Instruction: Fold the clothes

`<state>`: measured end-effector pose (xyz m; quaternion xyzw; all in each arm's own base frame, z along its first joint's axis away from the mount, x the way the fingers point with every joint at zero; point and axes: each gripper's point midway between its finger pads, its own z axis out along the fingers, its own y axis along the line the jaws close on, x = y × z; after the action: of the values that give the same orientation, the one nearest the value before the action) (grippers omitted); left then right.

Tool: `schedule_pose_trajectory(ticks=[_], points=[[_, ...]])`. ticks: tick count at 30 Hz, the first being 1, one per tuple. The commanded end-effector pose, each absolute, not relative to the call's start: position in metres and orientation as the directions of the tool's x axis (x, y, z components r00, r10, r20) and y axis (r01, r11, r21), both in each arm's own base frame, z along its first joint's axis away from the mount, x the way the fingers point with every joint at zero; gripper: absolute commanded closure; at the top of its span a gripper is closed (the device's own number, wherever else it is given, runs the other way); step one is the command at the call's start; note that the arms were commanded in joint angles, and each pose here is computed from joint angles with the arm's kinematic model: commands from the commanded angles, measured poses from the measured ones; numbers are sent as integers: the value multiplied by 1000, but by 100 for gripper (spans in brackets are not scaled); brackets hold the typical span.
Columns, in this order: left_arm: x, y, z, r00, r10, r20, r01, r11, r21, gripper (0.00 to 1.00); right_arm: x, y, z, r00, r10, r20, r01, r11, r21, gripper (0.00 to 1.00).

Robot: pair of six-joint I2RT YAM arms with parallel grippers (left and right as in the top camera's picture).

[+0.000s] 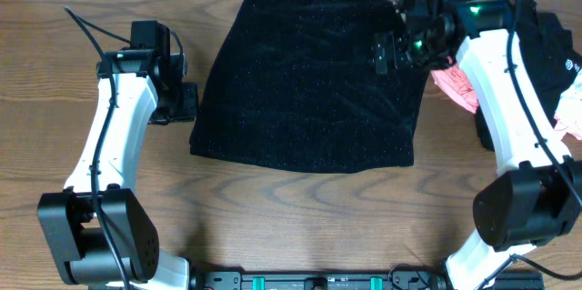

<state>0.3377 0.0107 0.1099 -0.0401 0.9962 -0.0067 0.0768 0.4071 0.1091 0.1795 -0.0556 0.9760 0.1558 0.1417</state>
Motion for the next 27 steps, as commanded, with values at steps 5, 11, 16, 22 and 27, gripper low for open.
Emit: schedule_pose_trajectory(ticks=[5, 11, 16, 22, 27], points=[[318, 5, 123, -987, -107, -121, -101, 993, -58, 68, 357, 122, 210, -956, -147, -253, -228, 917, 327, 1], [301, 4, 138, -985, -128, -118, -121, 991, -64, 62, 323, 110, 210, -976, -108, -191, -149, 964, 221, 1], [286, -1, 125, -993, -103, -52, -99, 992, -80, 53, 293, 111, 174, -994, -63, -88, -81, 972, 221, 1], [293, -4, 105, -993, -83, -83, -74, 991, -108, 53, 267, 105, 146, -999, -31, -40, -39, 976, 214, 1], [309, -24, 91, -984, -30, -173, 12, 971, -241, 52, 254, 101, 133, -998, -10, -58, -22, 975, 220, 1]])
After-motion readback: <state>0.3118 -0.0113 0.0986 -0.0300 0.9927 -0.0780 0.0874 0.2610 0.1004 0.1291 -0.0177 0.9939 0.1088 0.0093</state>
